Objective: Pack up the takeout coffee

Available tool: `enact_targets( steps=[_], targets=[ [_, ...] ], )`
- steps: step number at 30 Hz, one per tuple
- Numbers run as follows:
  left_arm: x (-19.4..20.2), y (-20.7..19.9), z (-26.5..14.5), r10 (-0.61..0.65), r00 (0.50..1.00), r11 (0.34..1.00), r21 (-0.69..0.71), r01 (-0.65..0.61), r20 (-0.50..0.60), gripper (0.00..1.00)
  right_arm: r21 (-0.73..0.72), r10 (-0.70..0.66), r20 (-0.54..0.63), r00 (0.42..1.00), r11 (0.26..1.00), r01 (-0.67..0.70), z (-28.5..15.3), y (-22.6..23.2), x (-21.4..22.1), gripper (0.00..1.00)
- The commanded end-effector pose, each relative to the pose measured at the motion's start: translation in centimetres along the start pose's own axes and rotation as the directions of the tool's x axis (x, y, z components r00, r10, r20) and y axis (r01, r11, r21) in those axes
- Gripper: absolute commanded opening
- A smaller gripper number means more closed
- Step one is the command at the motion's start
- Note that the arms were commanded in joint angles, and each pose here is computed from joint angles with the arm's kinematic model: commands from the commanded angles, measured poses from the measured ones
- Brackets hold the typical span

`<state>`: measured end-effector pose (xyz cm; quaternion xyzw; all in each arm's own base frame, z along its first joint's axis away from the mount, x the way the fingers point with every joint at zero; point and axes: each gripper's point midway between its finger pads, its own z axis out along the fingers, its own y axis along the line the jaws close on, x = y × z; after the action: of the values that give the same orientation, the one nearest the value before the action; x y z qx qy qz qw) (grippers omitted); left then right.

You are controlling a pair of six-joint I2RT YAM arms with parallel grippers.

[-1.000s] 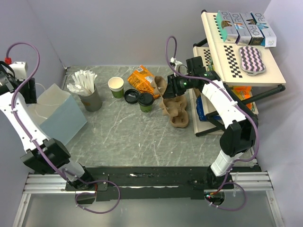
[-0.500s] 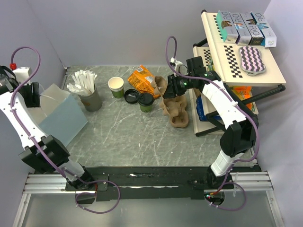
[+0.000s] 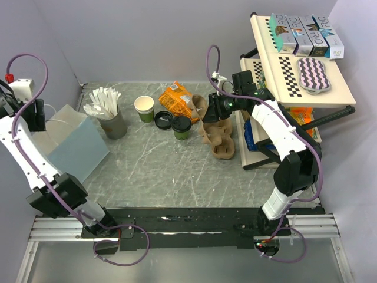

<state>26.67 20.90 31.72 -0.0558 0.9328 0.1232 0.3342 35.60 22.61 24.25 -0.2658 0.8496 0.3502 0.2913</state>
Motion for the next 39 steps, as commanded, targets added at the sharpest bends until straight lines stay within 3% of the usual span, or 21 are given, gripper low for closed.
enact_targets(
  steps=[1,13,25,34,39],
  targets=[
    [0.7,1.5,-0.4,-0.004,1.000,0.999,-0.033,0.003,-0.025,0.67,-0.008,-0.035,0.066,0.997,0.999,0.036,-1.7,0.8,-1.8,0.00],
    [1.4,0.9,1.1,-0.022,0.998,0.998,0.056,0.025,-0.062,0.63,0.002,-0.029,0.064,0.998,1.000,0.028,-1.8,0.7,-1.2,0.00],
    [3.2,0.4,2.9,-0.046,0.990,0.995,0.086,0.058,-0.131,0.46,-0.003,-0.028,0.063,0.998,1.000,0.028,-1.7,0.6,-1.3,0.00],
    [3.1,-1.1,1.9,-0.026,0.995,0.988,0.147,0.040,-0.100,0.21,0.003,-0.068,0.046,0.997,0.998,0.067,-2.1,0.8,-0.6,0.00],
    [4.4,-2.6,1.1,0.018,0.996,0.983,0.186,-0.001,-0.089,0.09,-0.111,-0.092,0.044,0.995,0.989,0.097,-2.5,2.9,-0.4,0.00]
  ],
)
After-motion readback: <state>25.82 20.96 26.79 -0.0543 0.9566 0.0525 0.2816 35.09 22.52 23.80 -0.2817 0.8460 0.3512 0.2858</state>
